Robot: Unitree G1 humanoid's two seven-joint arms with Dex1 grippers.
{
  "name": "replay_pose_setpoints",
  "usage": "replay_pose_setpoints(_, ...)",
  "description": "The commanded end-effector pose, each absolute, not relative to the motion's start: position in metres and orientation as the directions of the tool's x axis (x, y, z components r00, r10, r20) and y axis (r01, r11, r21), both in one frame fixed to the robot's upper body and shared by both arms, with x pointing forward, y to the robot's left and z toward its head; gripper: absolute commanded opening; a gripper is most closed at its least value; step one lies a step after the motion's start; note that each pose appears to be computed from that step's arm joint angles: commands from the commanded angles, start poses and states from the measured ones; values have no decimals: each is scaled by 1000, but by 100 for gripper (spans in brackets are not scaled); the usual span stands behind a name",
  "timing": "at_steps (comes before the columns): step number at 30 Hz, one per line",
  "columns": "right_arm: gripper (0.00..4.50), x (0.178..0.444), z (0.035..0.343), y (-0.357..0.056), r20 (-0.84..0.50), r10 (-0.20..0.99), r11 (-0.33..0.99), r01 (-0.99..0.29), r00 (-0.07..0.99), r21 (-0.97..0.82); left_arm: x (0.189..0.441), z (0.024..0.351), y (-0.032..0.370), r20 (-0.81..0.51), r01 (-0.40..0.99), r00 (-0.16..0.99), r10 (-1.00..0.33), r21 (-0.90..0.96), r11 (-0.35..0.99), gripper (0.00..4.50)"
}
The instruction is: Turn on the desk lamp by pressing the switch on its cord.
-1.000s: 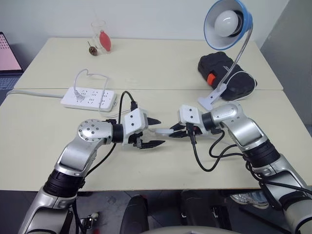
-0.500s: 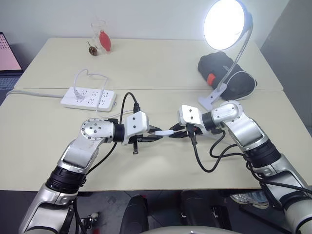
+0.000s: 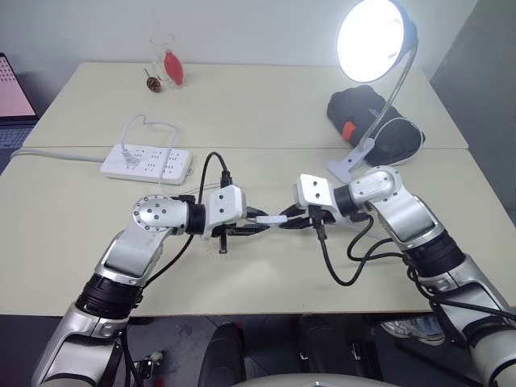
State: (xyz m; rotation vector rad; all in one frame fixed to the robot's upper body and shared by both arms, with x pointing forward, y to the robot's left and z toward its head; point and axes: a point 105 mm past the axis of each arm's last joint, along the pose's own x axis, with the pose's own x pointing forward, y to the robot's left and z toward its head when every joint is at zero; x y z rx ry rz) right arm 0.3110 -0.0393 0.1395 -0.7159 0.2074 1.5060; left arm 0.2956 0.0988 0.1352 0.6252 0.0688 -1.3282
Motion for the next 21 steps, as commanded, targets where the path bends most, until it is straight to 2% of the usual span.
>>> replay_pose_setpoints(1,38,310,156,-32,-516,851,-112,-925,99,-362,297,143,100,-364,889,280,-888,448,96,186)
replay_pose_setpoints(3,38,312,156,-32,-516,851,-113,-924,100,-365,298,143,102,-366,880,291,-884,464,98,239)
replay_pose_setpoints(8,38,317,154,-31,-522,846,-113,-919,110,-377,294,148,111,-347,877,318,-882,461,135,335)
replay_pose_setpoints(13,38,344,147,-37,-536,822,-55,-910,192,-411,283,158,141,-340,857,396,-853,471,210,449)
replay_pose_setpoints(17,38,366,145,-37,-525,807,6,-892,272,-453,277,159,168,-340,848,469,-815,433,307,450)
replay_pose_setpoints(21,38,376,132,-38,-546,786,20,-894,291,-448,268,155,182,-338,828,526,-781,414,379,450)
